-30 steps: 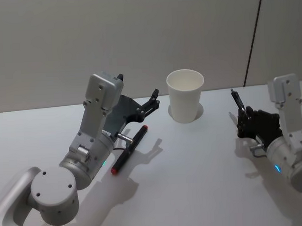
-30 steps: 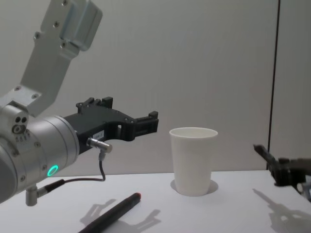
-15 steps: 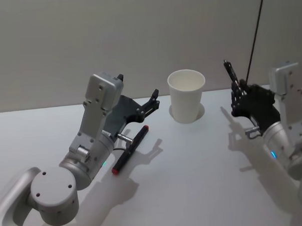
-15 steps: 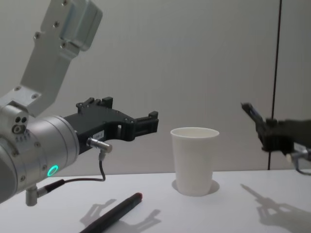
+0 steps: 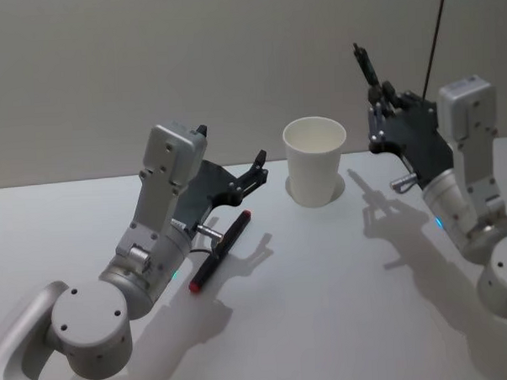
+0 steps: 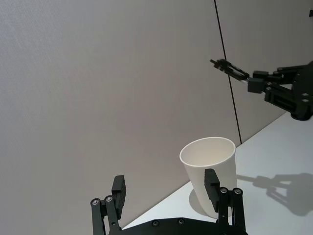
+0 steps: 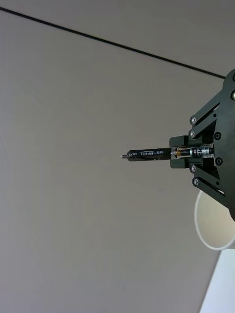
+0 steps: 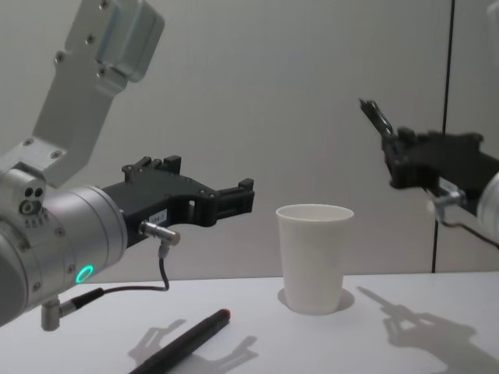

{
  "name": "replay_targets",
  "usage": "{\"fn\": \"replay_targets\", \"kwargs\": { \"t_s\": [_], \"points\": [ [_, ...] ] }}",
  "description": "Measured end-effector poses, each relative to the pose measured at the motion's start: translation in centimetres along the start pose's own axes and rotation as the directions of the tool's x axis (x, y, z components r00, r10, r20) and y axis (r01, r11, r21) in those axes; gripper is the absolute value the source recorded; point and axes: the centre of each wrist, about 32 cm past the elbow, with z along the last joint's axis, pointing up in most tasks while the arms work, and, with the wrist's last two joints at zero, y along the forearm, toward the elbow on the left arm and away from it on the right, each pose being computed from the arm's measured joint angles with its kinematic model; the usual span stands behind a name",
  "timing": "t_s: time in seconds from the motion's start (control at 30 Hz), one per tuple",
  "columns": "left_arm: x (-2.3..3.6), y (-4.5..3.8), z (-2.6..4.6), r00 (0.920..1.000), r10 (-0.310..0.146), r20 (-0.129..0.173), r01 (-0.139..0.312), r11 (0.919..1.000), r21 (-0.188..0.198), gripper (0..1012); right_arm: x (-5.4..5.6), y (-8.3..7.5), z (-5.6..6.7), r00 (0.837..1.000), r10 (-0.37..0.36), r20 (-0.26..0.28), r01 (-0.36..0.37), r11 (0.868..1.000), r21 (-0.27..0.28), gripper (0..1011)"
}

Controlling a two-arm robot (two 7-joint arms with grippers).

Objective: Place the pen into the pen holder.

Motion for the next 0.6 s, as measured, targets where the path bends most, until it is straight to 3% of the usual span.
{"fn": "replay_targets", "kwargs": {
  "t_s": [0.3,0.6],
  "points": [
    [0.0,0.0,0.0,1.0,0.0,0.0,0.0,1.0,0.0,1001,0.0,2.9,-0.8,0.998,0.028,0.06,-0.035,0.993,0.116,131],
    [0.0,0.0,0.0,1.0,0.0,0.0,0.0,1.0,0.0,1001,-0.2,4.7,-1.7,0.992,0.054,0.11,-0.072,0.984,0.163,131]
  ]
}}
